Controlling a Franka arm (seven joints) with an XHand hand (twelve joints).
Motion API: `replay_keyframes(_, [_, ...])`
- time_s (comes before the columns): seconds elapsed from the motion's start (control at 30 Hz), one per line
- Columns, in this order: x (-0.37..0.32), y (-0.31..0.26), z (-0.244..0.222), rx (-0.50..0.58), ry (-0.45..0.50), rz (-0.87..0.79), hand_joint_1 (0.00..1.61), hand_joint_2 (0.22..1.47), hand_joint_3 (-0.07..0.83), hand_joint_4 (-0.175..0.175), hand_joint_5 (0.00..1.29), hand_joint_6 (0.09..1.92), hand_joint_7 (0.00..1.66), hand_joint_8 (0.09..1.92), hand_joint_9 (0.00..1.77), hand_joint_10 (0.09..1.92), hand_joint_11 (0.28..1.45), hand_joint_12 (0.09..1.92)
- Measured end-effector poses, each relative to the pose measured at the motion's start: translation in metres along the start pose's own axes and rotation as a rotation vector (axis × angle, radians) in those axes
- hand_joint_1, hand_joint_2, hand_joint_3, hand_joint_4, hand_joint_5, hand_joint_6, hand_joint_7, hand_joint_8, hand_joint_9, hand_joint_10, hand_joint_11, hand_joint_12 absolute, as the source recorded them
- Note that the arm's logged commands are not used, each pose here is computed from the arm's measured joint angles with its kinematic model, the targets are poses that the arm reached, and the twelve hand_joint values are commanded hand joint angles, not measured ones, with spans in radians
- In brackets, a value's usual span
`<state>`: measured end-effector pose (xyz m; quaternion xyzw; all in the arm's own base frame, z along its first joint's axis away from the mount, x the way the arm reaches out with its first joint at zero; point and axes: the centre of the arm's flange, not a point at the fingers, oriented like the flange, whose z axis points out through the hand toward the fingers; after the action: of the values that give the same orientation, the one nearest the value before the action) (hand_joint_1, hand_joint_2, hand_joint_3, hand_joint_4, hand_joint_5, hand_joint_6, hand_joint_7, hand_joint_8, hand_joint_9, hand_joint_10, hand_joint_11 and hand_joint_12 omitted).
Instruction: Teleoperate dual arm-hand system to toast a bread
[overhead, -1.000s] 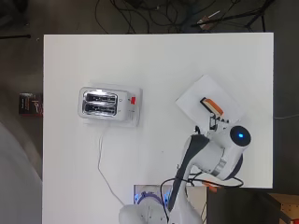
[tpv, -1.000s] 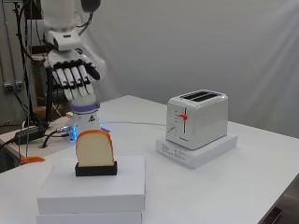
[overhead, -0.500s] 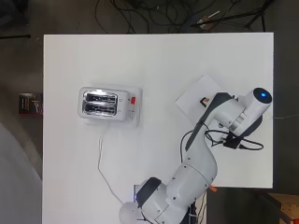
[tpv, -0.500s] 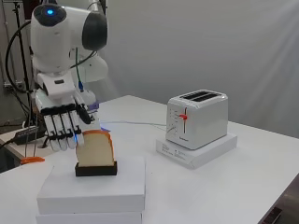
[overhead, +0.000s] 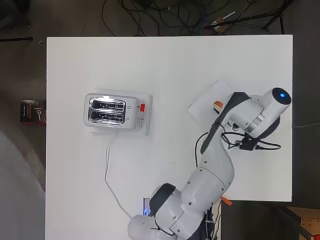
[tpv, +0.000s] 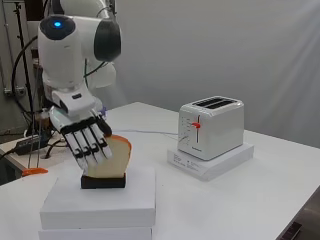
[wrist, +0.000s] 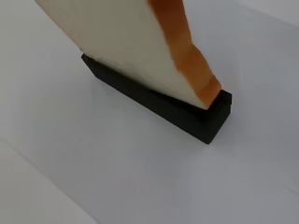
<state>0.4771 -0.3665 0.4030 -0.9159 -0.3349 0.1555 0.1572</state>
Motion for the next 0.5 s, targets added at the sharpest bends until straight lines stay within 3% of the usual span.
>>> replay_keyframes(0.33, [0.009, -0.017, -0.009, -0.013, 0.01, -0.047, 0.3, 1.23, -0.002, -0.098, 0.34, 0.09, 0.43, 0.09, 0.5, 0.09, 0.44, 0.09])
replay_keyframes(0.43, [0.012, -0.017, -0.007, -0.008, 0.003, -0.058, 0.46, 1.18, -0.01, -0.066, 0.39, 0.09, 0.51, 0.09, 0.59, 0.09, 0.47, 0.09])
replay_keyframes(0.5, [0.018, -0.018, -0.006, -0.004, -0.004, -0.098, 0.48, 1.15, -0.007, -0.043, 0.42, 0.09, 0.53, 0.09, 0.62, 0.09, 0.47, 0.09])
